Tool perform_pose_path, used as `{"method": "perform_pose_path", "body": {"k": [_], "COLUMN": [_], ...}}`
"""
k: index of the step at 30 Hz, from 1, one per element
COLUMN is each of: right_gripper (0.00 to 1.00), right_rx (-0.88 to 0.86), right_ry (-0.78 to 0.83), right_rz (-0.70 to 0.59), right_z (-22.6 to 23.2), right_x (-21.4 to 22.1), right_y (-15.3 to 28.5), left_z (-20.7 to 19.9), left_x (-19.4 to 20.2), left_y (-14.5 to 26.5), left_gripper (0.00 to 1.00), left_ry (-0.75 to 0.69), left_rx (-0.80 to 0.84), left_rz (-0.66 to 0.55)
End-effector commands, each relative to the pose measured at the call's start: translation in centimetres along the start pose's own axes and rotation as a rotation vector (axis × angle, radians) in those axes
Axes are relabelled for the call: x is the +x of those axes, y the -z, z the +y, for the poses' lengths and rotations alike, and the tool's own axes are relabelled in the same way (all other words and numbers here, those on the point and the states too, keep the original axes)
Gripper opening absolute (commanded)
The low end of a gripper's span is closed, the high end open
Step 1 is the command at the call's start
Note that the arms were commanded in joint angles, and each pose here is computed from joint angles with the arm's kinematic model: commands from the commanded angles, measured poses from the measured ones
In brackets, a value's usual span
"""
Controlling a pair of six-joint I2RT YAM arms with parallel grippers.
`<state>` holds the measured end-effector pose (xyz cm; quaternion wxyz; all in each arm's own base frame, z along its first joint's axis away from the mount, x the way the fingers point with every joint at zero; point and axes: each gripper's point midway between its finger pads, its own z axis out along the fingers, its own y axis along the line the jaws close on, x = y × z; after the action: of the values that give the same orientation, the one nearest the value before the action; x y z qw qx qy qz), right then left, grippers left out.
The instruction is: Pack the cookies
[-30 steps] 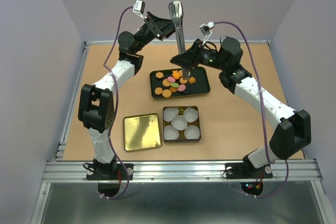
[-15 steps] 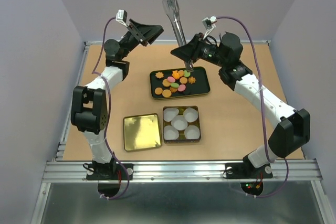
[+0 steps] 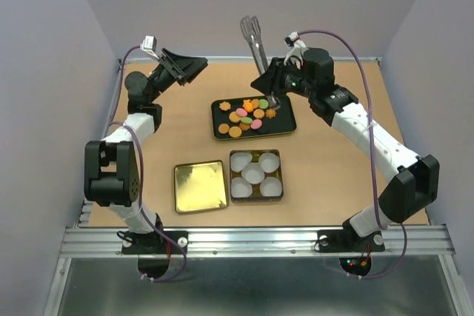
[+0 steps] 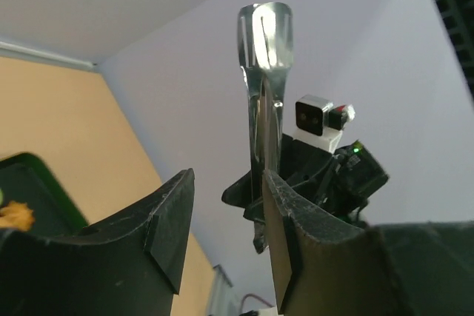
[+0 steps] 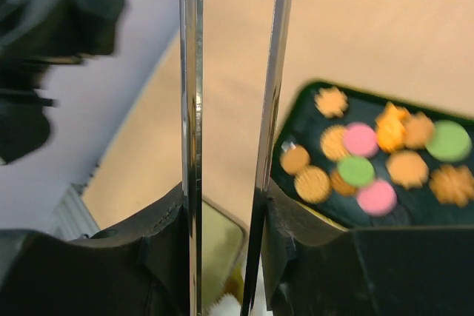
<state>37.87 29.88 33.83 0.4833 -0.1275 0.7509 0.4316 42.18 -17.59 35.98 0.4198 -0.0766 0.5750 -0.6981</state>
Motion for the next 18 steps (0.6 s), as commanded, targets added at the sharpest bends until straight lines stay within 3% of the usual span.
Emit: {"method": "perform_pose_path", "body": {"k": [1,2,8,13,18], "right_gripper": [0.4,0.4,0.4,0.42,0.47], "right_rx": [0.218,0.281,0.365,0.392,0.451], "right_ry": [0.057,0.041,-0.036,-0.06,0.013], "right_rz": [0.111,0.165,0.369,0.458,0.581], "right_z": [-2.9,-4.2,-6.4,-7.2,-7.3], "right_x": [1.8,3.3,9.7,12.5,15.1], "right_y": [2.9,3.6,5.6,6.1,6.5], "left_z": [0.0,2.4,7.0,9.7,11.3], "left_x": [0.4,0.4,-1.5,-0.3,0.7], "left_y": [1.5,2.0,5.8,8.1,10.1], "left_gripper": [0.51,0.51,0.51,0.5,0.49], "left_ry": [-0.281,-0.237,-0.46,-0.456,-0.479], "left_rx": [-0.084,-0.205,-0.594,-0.686,-0.754], "left_rz": [0.039,0.036,-0.002,0.025,0.042]}}
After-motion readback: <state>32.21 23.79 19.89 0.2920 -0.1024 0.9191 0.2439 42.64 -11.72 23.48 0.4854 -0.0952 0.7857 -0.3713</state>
